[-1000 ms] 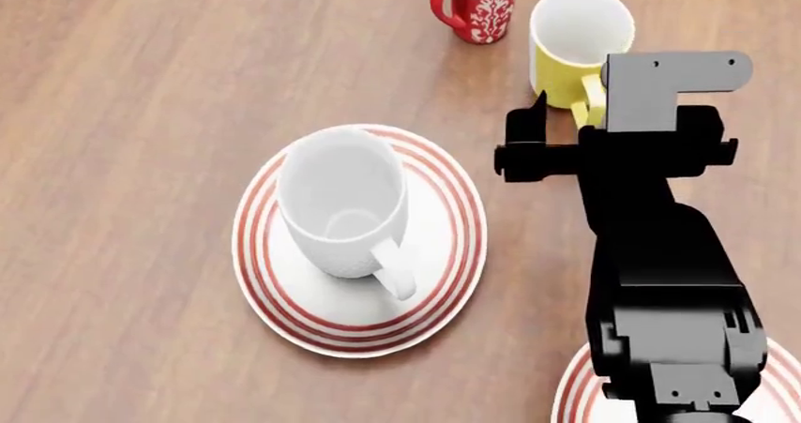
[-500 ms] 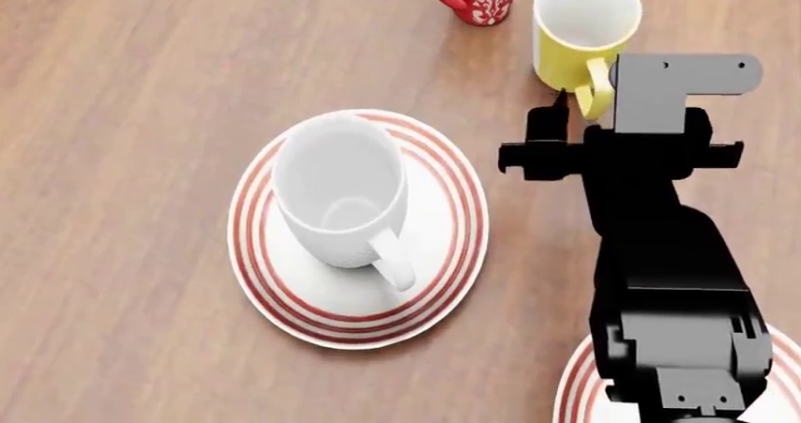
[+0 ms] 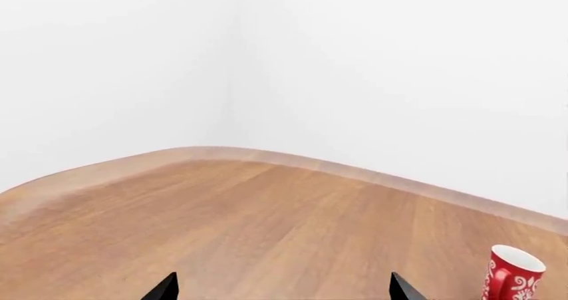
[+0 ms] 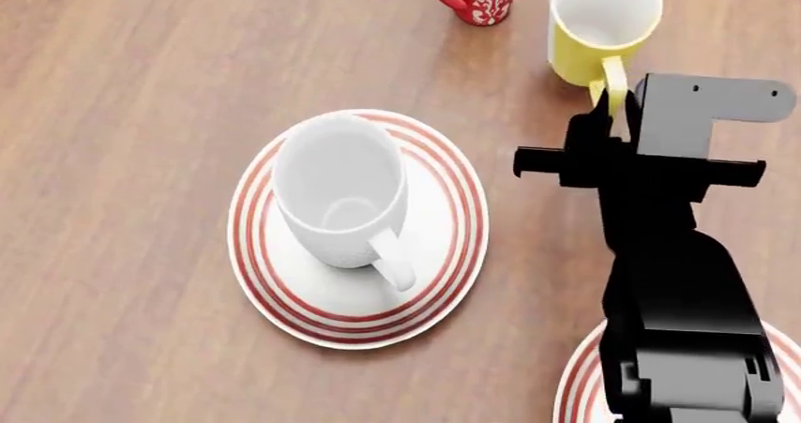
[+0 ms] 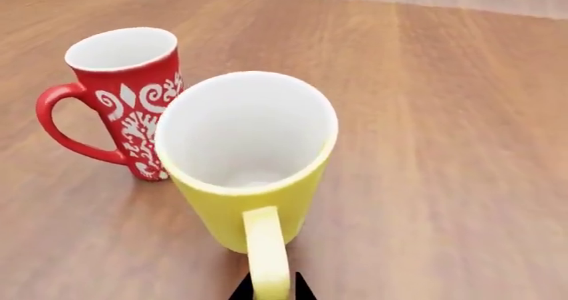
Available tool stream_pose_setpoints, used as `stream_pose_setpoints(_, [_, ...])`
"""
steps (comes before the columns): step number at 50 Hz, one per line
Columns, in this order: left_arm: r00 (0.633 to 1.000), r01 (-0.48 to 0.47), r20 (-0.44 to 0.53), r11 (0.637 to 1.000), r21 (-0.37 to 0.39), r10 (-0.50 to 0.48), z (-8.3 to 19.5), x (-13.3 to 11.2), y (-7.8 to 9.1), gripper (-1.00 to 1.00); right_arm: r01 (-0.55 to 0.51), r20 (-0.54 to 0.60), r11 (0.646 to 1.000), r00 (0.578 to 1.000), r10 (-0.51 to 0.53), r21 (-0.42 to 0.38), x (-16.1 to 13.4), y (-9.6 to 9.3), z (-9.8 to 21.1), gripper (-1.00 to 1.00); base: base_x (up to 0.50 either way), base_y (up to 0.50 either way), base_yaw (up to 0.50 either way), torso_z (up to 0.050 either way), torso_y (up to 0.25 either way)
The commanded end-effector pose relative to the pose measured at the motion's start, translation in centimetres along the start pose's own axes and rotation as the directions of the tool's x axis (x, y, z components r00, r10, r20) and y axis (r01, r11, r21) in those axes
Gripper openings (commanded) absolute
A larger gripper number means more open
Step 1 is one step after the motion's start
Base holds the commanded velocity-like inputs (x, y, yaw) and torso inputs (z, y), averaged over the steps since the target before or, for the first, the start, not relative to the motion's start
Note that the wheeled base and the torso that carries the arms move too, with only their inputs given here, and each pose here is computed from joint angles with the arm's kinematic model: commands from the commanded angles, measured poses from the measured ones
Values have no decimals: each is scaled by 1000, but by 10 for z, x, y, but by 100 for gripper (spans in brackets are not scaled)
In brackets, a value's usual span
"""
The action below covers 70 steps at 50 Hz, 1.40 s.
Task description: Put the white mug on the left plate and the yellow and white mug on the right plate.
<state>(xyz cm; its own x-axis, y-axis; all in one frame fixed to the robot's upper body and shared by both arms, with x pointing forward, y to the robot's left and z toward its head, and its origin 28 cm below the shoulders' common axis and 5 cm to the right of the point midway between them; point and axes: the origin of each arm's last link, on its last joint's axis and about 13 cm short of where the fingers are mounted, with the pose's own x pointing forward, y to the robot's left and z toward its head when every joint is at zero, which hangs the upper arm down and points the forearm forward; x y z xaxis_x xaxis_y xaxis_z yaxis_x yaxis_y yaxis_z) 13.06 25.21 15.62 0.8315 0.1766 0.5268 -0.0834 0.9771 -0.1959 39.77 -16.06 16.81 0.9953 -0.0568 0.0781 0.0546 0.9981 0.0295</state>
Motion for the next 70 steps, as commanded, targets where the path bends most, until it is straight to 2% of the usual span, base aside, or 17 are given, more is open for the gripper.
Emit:
stream_pose_setpoints(1, [1000, 2, -4, 1000, -1, -2, 0, 1, -1, 100, -16, 188, 1000, 982, 18, -8, -19, -2, 15, -100, 0, 0, 0, 0, 0])
stream_pose_setpoints(6, [1000, 7, -6, 1000, -3, -7, -1, 1, -2, 100, -51, 244, 999, 968, 50, -4, -27, 0, 22, -100, 0, 0, 0, 0, 0])
stream_pose_setpoints(12, [1000, 5, -9, 1000, -4, -5, -2, 1, -2, 100, -52, 244, 995, 967, 72, -88, -33, 4, 29, -100, 0, 0, 0, 0, 0])
stream_pose_setpoints(13, [1000, 5, -10, 1000, -4, -5, -2, 1, -2, 100, -60, 248, 996, 966, 73, -59, -35, 5, 30, -100, 0, 0, 0, 0, 0])
stream_pose_setpoints(16, [1000, 3, -16, 1000, -3, -3, -4, 1, -2, 100, -8, 269, 998, 963, 23, -56, -37, 4, 30, -100, 0, 0, 0, 0, 0])
stream_pose_setpoints(20, [1000, 3, -13, 1000, -4, -3, -3, 1, -2, 100, 1, 241, 998, 970, 15, -68, -39, 4, 26, -100, 0, 0, 0, 0, 0])
stream_pose_setpoints(24, [1000, 0, -14, 1000, -4, 0, -4, 1, -1, 100, -5, 188, 998, 982, 17, -64, -41, 3, 24, -100, 0, 0, 0, 0, 0])
stream_pose_setpoints(37, [1000, 0, -14, 1000, -4, 0, -4, 1, -1, 100, -5, 188, 998, 982, 17, -64, -41, 3, 24, -100, 0, 0, 0, 0, 0])
stream_pose_setpoints(38, [1000, -5, -15, 1000, -5, 5, -5, 1, 0, 100, -43, 171, 999, 984, 47, -27, -43, 3, 18, -100, 0, 0, 0, 0, 0])
stream_pose_setpoints(39, [1000, -7, -16, 1000, -7, 6, -5, 0, 0, 100, -121, 167, 993, 979, 121, -11, -49, 3, 14, -100, 0, 0, 0, 0, 0])
stream_pose_setpoints(42, [1000, -10, -19, 1000, -10, 10, -6, -3, 0, 100, -154, 127, 988, 979, 157, -31, -70, 4, -2, -100, 0, 0, 0, 0, 0])
stream_pose_setpoints(43, [1000, -9, -21, 1000, -9, 9, -5, -5, -1, 100, -156, 116, 985, 980, 163, -70, -80, 4, -6, -100, 0, 0, 0, 0, 0])
stream_pose_setpoints(44, [1000, -6, -20, 1000, -9, 6, -5, -6, -2, 100, -164, 123, 985, 978, 171, -62, -84, 4, -6, -100, 0, 0, 0, 0, 0])
stream_pose_setpoints(47, [1000, 1, -14, 1000, -8, -1, -2, -8, -3, 100, -133, 121, 984, 982, 148, -119, -97, -1, -4, -100, 0, 0, 0, 0, 0])
stream_pose_setpoints(51, [1000, 1, -15, 1000, -7, -1, -4, -6, -3, 100, -147, 126, 983, 979, 160, -108, -114, -4, -1, -100, 0, 0, 0, 0, 0])
stream_pose_setpoints(53, [1000, 3, -19, 1000, -7, -3, -4, -6, -3, 100, -145, 125, 981, 979, 161, -132, -118, -5, -2, -100, 0, 0, 0, 0, 0])
stream_pose_setpoints(70, [1000, 1, -18, 1000, -7, -1, -3, -5, -1, 100, -109, 133, 983, 983, 128, -146, -160, -17, -3, -100, 0, 0, 0, 0, 0])
